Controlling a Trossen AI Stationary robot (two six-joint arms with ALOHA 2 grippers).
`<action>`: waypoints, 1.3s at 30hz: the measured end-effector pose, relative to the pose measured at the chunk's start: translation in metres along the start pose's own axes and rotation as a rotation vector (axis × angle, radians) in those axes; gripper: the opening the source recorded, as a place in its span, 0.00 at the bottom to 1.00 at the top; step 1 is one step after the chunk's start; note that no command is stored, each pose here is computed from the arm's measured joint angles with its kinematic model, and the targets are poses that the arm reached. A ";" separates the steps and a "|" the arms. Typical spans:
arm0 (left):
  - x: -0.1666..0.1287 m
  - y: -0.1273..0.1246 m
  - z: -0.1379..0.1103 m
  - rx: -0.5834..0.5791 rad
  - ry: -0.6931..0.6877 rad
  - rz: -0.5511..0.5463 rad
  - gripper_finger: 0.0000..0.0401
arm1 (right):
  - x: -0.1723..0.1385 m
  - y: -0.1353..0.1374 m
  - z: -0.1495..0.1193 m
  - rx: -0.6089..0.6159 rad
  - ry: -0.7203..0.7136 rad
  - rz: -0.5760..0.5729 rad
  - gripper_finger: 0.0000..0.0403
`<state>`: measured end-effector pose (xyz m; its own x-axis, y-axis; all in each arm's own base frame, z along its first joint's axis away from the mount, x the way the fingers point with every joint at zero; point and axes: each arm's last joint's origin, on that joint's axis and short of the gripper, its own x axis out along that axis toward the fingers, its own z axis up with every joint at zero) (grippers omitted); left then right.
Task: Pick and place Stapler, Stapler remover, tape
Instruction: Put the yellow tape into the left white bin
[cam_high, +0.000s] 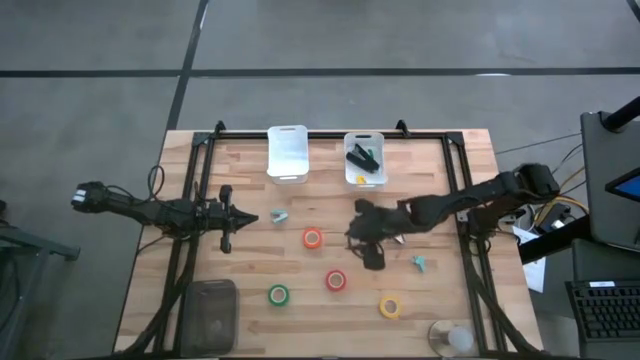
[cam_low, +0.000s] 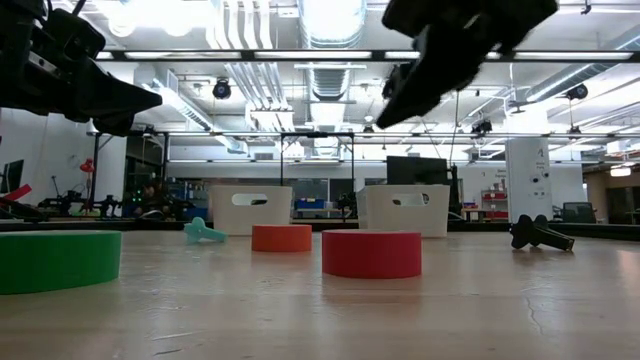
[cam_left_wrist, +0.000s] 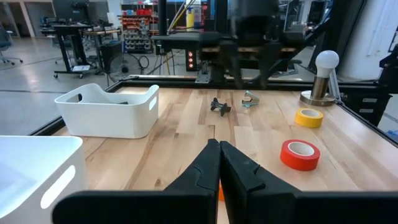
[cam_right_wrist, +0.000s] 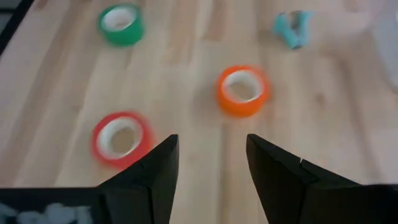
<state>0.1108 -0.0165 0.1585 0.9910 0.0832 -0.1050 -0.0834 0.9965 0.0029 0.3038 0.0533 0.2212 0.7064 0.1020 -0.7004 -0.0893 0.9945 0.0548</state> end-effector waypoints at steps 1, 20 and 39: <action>0.000 0.000 0.000 0.000 0.000 0.000 0.03 | 0.000 0.005 -0.002 0.002 0.017 0.012 0.44; 0.000 0.000 0.000 0.000 0.000 0.000 0.03 | -0.019 0.095 -0.061 -0.010 0.394 0.124 0.40; 0.000 0.000 -0.001 0.002 0.006 0.000 0.03 | 0.012 0.117 -0.082 0.044 0.490 0.131 0.49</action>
<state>0.1108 -0.0165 0.1579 0.9903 0.0835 -0.1108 -0.0835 0.9965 0.0048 0.2437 0.1692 0.1610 0.2783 0.2134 -0.9365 -0.1176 0.9752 0.1873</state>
